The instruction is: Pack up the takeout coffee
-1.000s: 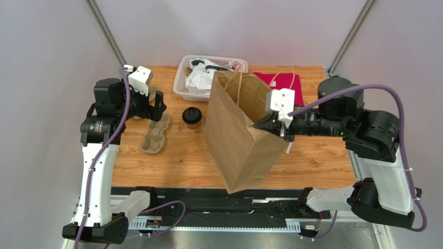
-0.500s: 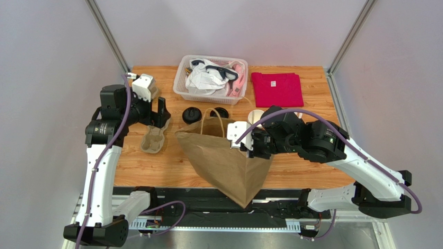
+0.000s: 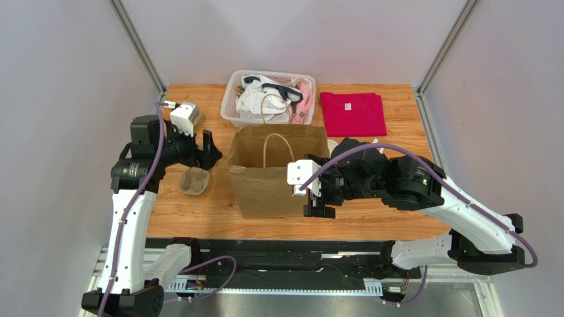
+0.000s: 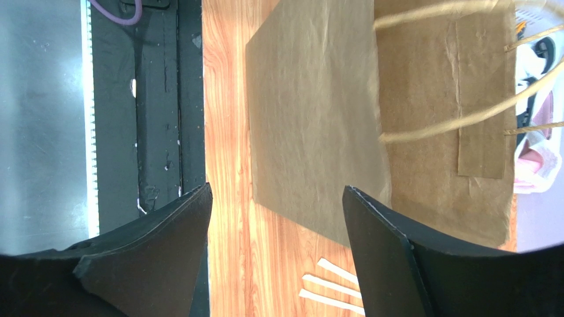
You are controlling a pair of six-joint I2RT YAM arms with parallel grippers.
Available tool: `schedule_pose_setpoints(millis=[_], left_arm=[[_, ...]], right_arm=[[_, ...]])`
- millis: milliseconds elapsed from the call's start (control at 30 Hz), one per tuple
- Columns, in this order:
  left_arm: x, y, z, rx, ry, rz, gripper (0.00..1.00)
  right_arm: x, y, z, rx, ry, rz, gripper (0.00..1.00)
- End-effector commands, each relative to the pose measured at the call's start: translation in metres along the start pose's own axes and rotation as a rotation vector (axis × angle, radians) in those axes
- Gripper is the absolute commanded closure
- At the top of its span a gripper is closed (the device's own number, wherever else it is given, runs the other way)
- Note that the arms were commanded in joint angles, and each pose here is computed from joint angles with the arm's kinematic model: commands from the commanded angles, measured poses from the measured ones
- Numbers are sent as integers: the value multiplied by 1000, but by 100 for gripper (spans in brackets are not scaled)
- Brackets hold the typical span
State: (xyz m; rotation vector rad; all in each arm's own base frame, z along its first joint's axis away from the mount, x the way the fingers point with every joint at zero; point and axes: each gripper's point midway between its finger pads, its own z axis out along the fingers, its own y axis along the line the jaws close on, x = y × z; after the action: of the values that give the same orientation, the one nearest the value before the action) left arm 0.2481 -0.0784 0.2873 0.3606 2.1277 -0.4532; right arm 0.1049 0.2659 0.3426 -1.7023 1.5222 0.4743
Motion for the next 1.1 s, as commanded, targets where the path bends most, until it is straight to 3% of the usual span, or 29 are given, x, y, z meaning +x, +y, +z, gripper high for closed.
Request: schedule_pose_setpoints(millis=[0,200,400,500,667,900,1067], left_arm=[[-6,-6,-8,17,-38,20,4],[-2,-4,-8,8,-18,2,4],[-17,-38,-23,171,-70,4,4],[-27,-52,-36,214,-154,26,3],[-14,-58,-38,248,-99,12,3],[-9,-61,-43,245,-115,23,3],[-33,-59,-49,227,-204,141,3]], right_arm=[[-30,-16,-31,72,-116,32,22],[-51,-83,-67,263,-227,183,23],[-33,-155,-67,405,-161,196,23],[-23,-166,-45,393,-101,125,23],[-3,-191,-8,377,-19,45,22],[9,-195,27,267,-1,60,23],[10,-196,25,294,-4,161,21]])
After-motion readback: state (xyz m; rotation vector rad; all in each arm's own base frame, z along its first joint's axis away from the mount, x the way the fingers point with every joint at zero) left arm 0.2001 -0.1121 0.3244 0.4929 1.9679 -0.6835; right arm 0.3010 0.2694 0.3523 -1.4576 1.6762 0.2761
